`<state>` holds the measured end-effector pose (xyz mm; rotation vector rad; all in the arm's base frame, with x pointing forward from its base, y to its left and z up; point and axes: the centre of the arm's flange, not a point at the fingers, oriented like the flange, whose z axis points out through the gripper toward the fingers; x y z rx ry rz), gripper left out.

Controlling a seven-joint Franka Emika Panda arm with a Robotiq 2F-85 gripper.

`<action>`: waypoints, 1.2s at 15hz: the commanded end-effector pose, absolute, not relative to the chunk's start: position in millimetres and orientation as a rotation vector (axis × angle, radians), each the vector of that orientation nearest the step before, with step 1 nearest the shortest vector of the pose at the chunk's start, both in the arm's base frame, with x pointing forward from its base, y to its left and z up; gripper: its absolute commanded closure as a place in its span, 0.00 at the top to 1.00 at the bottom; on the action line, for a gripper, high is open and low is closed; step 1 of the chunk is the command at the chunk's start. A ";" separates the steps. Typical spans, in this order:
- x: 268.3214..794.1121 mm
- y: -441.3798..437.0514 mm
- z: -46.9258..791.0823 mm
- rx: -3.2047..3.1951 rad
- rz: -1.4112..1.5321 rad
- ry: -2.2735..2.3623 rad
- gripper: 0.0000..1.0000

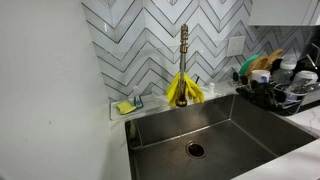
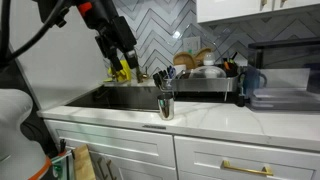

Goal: Put the contents of the silver cup into the sink

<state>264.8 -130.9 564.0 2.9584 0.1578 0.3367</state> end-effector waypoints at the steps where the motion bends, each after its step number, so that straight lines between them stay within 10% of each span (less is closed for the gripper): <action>1: 264.8 -130.9 564.1 2.958 0.337 0.158 1.00; 18: 329.4 -131.0 523.3 2.942 0.280 -0.713 1.00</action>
